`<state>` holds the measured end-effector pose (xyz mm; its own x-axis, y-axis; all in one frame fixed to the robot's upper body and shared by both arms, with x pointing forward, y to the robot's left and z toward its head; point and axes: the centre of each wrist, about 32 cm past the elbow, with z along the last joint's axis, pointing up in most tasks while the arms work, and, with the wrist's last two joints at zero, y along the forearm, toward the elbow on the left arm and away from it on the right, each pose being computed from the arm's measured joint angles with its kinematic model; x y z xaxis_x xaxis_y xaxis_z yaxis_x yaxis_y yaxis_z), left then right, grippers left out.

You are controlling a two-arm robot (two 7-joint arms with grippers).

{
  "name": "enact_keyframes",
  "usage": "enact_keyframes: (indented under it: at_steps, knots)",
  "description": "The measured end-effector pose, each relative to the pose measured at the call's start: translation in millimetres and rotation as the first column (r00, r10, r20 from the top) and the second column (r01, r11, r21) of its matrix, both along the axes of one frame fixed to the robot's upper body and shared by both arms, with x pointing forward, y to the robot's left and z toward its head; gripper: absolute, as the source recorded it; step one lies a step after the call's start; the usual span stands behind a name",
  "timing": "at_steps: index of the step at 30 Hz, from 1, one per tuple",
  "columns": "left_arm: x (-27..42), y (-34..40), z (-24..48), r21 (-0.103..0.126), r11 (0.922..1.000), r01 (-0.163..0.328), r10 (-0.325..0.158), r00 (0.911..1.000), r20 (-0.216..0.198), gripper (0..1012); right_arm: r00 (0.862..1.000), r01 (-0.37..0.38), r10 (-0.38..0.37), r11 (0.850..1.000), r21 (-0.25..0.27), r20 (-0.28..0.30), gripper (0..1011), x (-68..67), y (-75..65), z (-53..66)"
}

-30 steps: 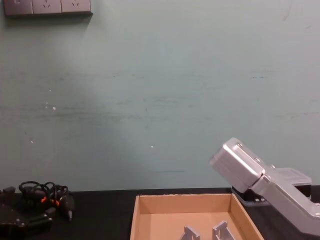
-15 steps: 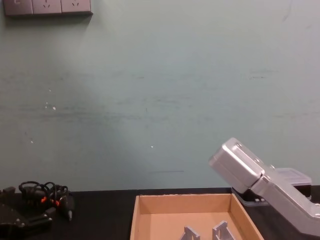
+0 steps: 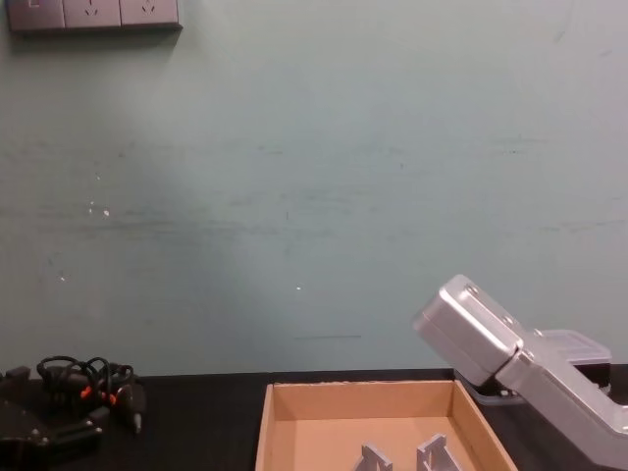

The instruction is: Use one hand to pick up the angle iron from the table and place it into the box.

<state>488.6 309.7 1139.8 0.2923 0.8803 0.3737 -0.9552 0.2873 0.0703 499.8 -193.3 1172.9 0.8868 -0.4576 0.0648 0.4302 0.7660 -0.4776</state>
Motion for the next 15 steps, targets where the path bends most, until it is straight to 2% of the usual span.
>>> enact_keyframes:
  at_steps: [3, 5, 15]
  knots:
    - [0.0, 0.0, 0.0, 0.0, 1.0, 0.0, 0.0, 1.0, 0.0, 1000, 1.0, 0.001, -0.001, 1.0, 0.001, 0.0, 132, -0.5, -0.5, -1.0]
    - [0.0, 0.0, 0.0, 0.0, 1.0, 0.0, 0.0, 1.0, 0.0, 1000, 1.0, 0.001, -0.001, 1.0, 0.003, 0.001, 110, -0.4, -0.7, -1.3]
    - [0.0, 0.0, 0.0, 0.0, 1.0, 0.0, 0.0, 1.0, 0.0, 1000, 1.0, 0.009, -0.01, 1.0, 0.015, 0.011, 98, -2.4, -2.9, 0.3]
